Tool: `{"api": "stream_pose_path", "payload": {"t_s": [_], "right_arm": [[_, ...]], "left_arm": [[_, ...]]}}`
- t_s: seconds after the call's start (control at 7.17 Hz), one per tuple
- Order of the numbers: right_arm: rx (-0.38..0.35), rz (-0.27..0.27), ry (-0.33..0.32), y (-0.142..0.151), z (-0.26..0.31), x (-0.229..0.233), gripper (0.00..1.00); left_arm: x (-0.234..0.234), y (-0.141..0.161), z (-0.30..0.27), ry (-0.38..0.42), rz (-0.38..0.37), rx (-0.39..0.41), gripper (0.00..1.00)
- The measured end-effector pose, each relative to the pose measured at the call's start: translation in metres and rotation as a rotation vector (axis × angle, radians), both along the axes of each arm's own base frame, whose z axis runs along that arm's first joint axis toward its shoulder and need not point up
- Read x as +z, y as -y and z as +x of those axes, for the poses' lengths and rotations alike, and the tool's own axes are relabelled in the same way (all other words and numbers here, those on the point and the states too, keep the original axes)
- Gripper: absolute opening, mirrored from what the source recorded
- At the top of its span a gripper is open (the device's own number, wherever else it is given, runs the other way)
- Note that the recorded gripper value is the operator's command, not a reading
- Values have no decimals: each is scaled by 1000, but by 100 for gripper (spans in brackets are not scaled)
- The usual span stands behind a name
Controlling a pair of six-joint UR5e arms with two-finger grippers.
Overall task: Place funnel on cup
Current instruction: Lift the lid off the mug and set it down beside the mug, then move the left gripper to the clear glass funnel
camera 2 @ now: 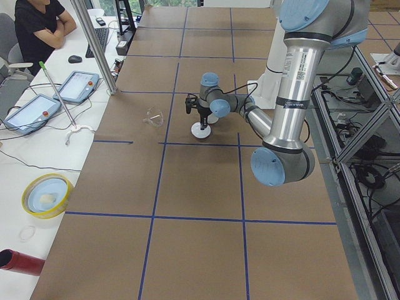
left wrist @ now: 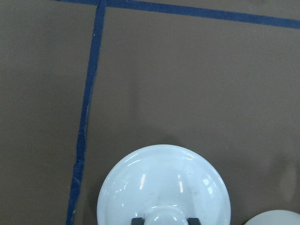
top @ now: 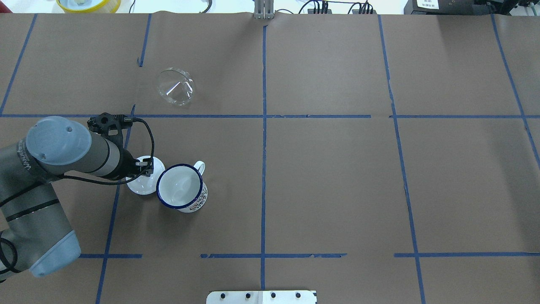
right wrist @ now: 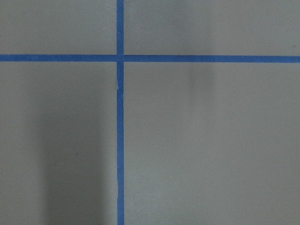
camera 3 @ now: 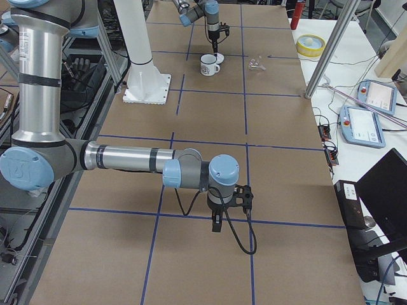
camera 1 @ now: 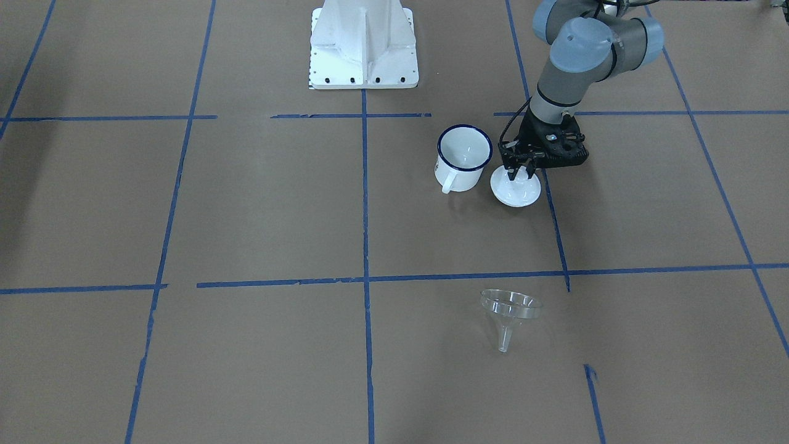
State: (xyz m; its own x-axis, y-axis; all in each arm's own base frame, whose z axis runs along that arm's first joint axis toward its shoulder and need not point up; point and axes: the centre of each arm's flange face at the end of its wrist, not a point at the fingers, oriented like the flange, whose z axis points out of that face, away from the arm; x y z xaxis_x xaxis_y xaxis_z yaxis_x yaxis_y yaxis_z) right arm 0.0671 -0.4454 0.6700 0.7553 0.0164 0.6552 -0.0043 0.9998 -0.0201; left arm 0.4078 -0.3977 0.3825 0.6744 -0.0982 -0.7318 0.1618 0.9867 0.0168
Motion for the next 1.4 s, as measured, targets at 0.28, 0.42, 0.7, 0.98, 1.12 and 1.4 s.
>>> {"api": "stream_pose_path", "payload": {"t_s": [0.28,0.42,0.7,0.98,1.12,1.4], "right_arm": [[0,0,0,0,0,0,100],[0,0,0,0,0,0,100],[0,0,0,0,0,0,100],[0,0,0,0,0,0,100],[0,0,0,0,0,0,100],[0,-1,0,0,0,0,100]], "left_arm": [[4,7,-4,10,4,-8,100],[1,14,-9,9,21,-9,100],[-25,55,-24,-13,53,-62,100],[-66,121,-29,-11,57,-138,100],[-83,150,-23,-26,54,-175,100],[-102,190,0,-136,-40,-323,100]]}}
